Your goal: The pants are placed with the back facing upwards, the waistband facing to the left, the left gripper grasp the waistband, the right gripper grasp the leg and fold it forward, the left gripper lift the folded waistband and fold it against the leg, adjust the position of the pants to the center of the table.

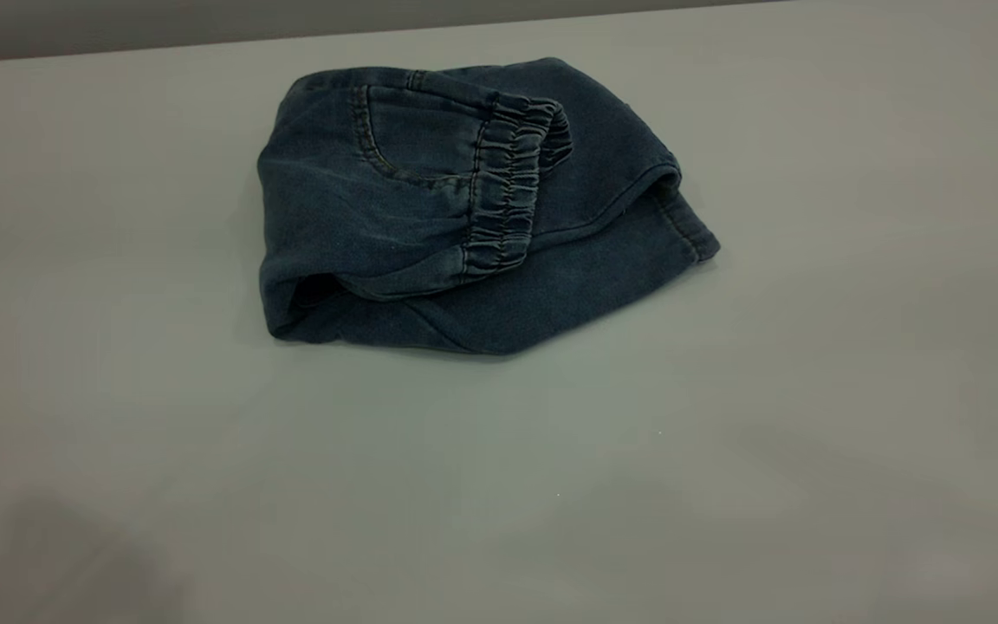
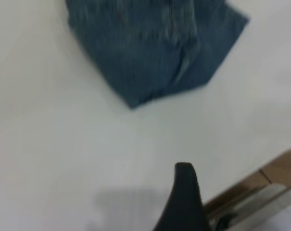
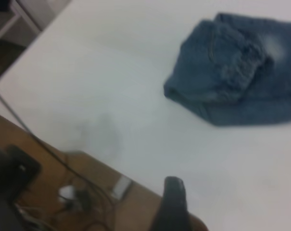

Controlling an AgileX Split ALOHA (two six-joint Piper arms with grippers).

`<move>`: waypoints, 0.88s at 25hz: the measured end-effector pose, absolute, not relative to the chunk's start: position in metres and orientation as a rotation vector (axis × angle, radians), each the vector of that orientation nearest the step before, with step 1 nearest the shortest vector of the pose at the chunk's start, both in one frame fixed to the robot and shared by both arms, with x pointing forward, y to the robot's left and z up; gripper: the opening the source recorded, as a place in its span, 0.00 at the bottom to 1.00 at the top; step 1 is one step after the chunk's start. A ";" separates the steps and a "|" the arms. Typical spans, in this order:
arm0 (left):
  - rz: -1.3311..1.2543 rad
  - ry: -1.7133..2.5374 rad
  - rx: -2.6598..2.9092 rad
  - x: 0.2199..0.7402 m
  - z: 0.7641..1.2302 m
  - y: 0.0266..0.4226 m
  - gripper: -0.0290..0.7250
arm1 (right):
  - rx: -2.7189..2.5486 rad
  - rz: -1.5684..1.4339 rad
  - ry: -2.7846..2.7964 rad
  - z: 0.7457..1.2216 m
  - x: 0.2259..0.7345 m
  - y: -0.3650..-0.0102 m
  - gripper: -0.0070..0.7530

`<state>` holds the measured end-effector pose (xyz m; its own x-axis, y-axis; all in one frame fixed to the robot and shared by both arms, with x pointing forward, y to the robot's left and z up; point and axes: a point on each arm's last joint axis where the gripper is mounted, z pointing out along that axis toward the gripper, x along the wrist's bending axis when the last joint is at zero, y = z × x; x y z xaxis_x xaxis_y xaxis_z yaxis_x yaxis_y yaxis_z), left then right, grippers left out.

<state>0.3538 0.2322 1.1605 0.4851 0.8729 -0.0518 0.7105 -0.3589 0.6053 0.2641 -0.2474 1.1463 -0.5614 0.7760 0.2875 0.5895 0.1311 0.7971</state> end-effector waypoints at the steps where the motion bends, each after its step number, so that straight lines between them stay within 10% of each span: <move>1: 0.375 1.298 2.182 0.346 1.151 0.237 0.73 | 1.345 1.386 2.196 1.139 0.258 -0.250 0.71; 22: 0.507 1.132 2.067 0.259 1.074 0.287 0.73 | 1.293 1.074 1.881 1.056 0.235 -0.287 0.71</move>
<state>0.2587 0.2866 1.0741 0.5382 0.8428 0.0008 0.5622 -0.3597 0.7447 0.2352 -0.2867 1.0563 -0.3378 0.9405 -0.0366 0.4462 0.1942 0.8736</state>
